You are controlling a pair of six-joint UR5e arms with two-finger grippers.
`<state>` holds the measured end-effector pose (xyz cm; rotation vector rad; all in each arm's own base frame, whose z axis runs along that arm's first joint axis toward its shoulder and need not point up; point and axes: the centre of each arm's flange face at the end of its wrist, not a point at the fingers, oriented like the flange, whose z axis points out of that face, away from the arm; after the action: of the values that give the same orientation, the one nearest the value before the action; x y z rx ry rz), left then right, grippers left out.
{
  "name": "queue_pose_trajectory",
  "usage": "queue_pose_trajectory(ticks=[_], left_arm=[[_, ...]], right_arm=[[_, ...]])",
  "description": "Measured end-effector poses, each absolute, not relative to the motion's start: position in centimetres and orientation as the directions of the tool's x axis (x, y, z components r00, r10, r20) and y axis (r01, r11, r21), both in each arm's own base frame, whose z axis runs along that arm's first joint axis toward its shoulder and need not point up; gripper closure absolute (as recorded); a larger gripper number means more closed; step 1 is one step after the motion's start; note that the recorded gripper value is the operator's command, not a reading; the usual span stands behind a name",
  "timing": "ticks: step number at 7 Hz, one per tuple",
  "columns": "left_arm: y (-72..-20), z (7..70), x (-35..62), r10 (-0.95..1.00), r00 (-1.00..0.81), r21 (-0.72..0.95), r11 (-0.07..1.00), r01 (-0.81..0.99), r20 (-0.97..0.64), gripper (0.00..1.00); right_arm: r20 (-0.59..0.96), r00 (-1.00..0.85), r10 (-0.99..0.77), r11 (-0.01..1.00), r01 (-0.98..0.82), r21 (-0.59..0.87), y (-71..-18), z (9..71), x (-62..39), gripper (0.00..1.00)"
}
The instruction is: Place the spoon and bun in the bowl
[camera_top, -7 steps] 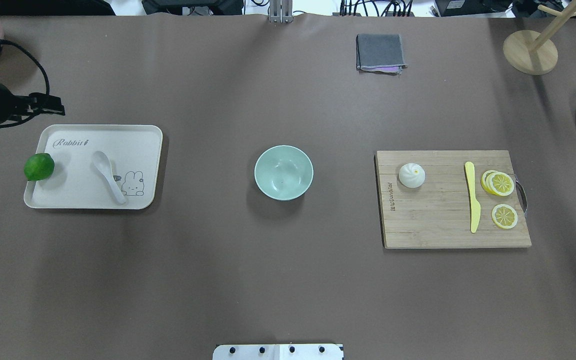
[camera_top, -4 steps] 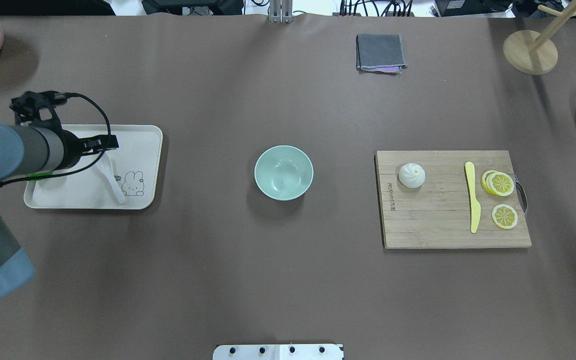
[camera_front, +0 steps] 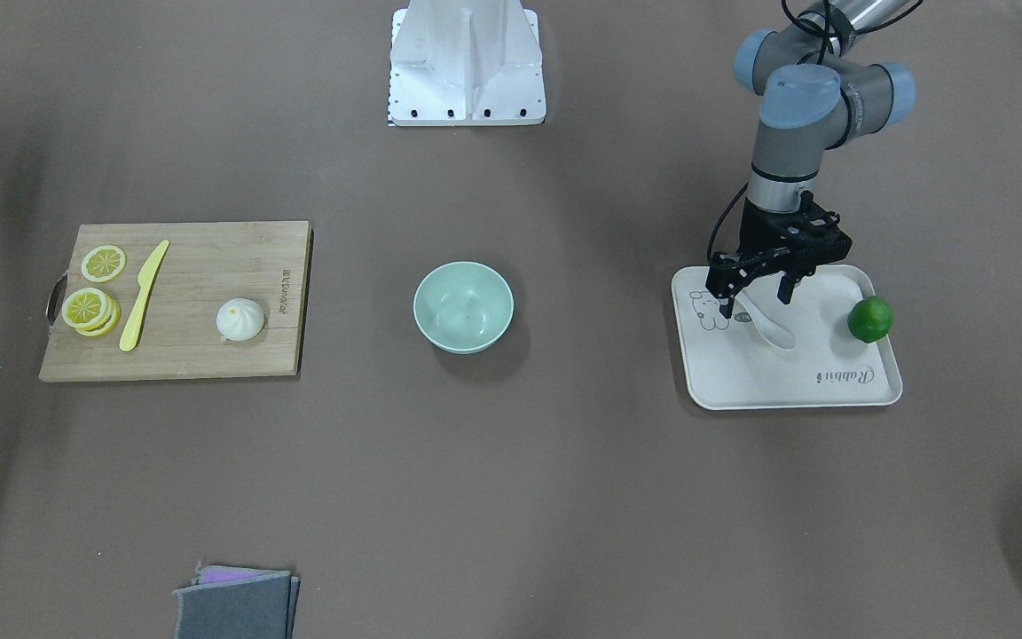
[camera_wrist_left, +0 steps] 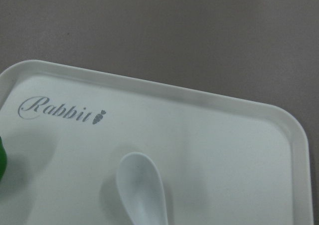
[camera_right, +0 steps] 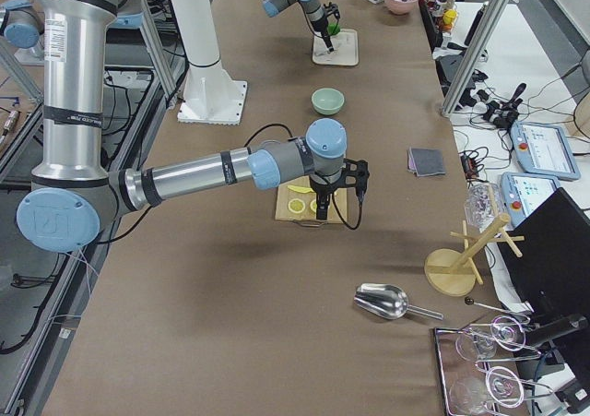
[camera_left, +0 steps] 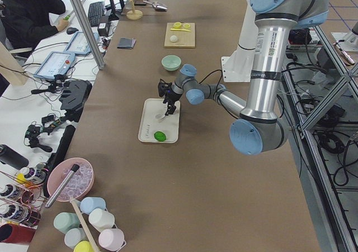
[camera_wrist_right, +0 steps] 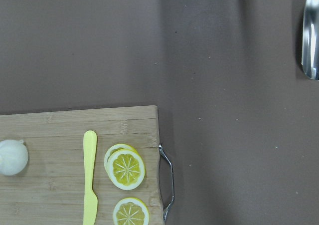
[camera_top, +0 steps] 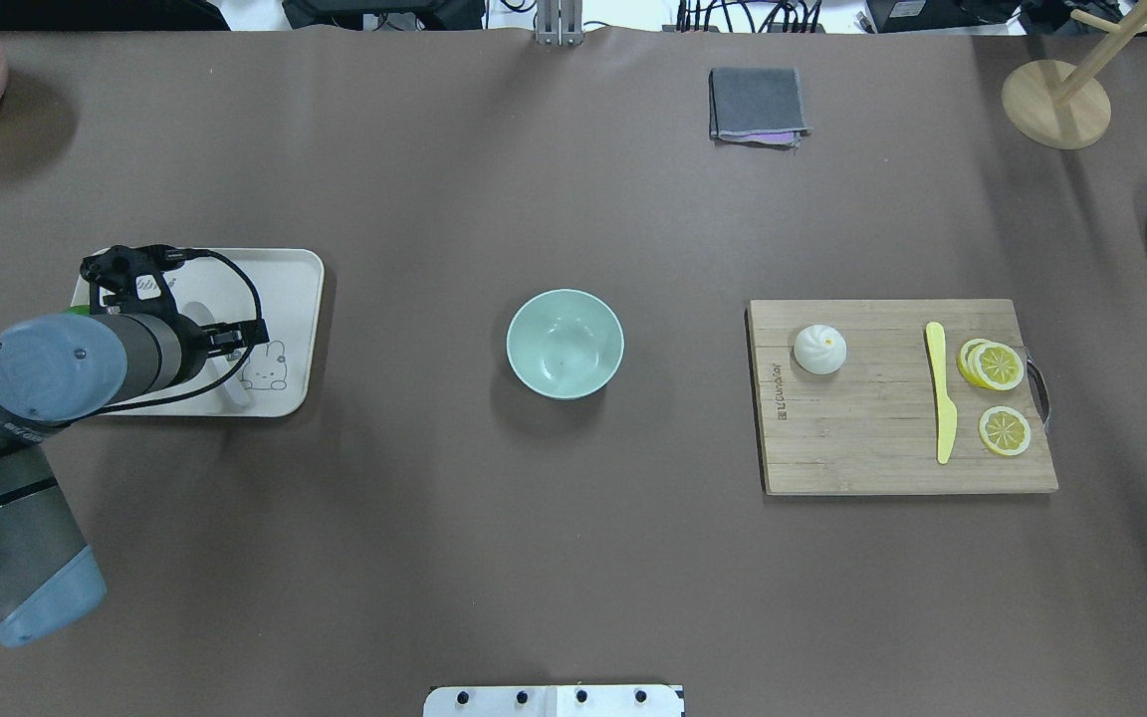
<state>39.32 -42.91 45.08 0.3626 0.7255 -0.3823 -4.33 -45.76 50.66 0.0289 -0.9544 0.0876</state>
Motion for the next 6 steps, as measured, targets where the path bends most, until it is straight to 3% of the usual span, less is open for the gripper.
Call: queue_pose_trajectory(ticks=[1,3,5,6], left_arm=[[-42.77,45.24,39.57,-0.208,0.688,0.186,0.872,0.453,-0.696,0.27],[-42.77,45.73,39.79,-0.210,0.691,0.185,0.873,0.450,-0.691,0.27],[-42.76,46.12,39.82,-0.210,0.692,0.185,0.874,0.450,-0.691,0.55],[-42.69,46.19,39.73,-0.208,0.687,0.185,0.873,0.452,-0.696,0.81]], right_arm=[[0.819,0.571,0.064,0.996,-0.090,-0.015,-45.90,50.32,-4.88,0.00],[0.820,0.569,0.065,0.996,-0.090,-0.016,-45.96,50.13,-5.20,0.00],[0.820,0.568,0.064,0.996,-0.090,-0.016,-45.97,50.07,-5.24,0.00],[0.820,0.568,0.064,0.996,-0.090,-0.015,-45.97,50.07,-5.25,0.00]])
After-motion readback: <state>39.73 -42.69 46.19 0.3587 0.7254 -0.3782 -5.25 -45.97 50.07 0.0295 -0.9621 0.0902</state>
